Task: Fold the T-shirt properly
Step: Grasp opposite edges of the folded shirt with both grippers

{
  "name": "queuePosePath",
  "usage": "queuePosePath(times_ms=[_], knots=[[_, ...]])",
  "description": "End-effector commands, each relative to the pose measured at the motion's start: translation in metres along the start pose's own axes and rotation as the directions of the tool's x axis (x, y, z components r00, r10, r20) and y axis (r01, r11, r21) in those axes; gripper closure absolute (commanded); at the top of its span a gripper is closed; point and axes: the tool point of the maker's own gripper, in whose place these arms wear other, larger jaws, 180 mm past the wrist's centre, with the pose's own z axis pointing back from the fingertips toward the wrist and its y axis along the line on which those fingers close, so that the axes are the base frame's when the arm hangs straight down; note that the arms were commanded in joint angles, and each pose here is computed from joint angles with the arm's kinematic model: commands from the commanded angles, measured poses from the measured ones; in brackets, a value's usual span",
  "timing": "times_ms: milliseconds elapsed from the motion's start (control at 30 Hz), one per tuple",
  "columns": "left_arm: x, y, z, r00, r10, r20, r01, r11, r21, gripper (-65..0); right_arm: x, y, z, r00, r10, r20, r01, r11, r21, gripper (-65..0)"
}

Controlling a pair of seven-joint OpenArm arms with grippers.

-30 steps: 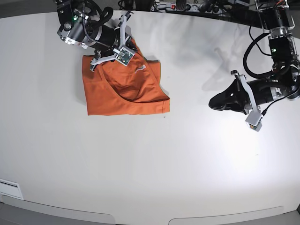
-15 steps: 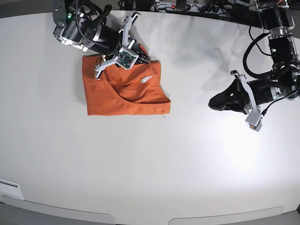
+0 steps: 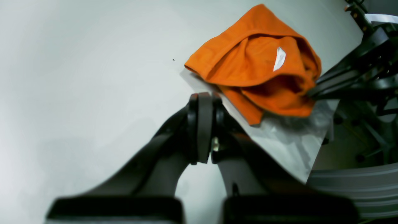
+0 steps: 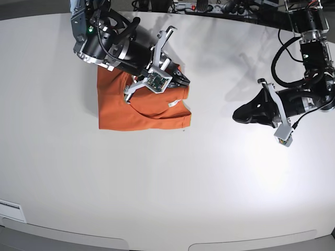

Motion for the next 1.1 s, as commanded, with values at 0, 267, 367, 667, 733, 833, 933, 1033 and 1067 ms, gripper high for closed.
queuePosePath(times_ms=[0,267,367,667,733,833,933,1033,1067], knots=[[0.015,-0.002,0.006,0.999,-0.041,0.036,0.041,0.999,-0.003,0.0,0.015,0.007,-0.003,0.998,0.006,0.059,-0.007,1.000,0.029,0.0],[0.015,-0.002,0.006,0.998,-0.040,0.037,0.041,0.999,-0.003,0.0,0.032,0.039,-0.013,0.994,0.018,0.111,-0.034,0.988,0.149,-42.7],[0.016,-0.002,0.006,0.998,-0.041,0.038,0.041,0.999,-0.004,0.0,0.056,0.040,-0.004,0.982,0.046,0.181,-0.074,0.986,0.152,-43.3],[0.022,-0.027,0.004,0.997,-0.046,0.063,0.053,0.991,-0.120,0.0,0.051,-0.060,0.021,0.976,0.211,0.050,-0.192,0.950,-0.247,0.0],[0.024,-0.042,-0.002,0.995,-0.088,0.051,0.095,0.984,-0.152,0.0,0.041,-0.079,0.031,0.976,0.216,0.019,-0.201,0.936,-0.289,0.0],[0.023,-0.073,-0.014,0.986,-0.165,0.027,0.167,0.959,-0.228,0.0,0.023,-0.099,0.042,0.975,0.219,-0.035,-0.219,0.924,-0.314,0.0],[0.011,-0.106,-0.027,0.975,-0.223,-0.012,0.208,0.925,-0.318,0.0,0.001,-0.109,0.044,0.973,0.211,-0.095,-0.229,0.932,-0.280,0.0],[-0.019,-0.119,-0.042,0.949,-0.288,-0.126,0.232,0.913,-0.337,0.0,-0.026,-0.117,0.043,0.966,0.198,-0.165,-0.232,0.946,-0.227,0.0],[-0.030,-0.120,-0.046,0.937,-0.307,-0.168,0.238,0.911,-0.337,0.0,-0.034,-0.124,0.043,0.964,0.188,-0.188,-0.228,0.948,-0.224,0.0]])
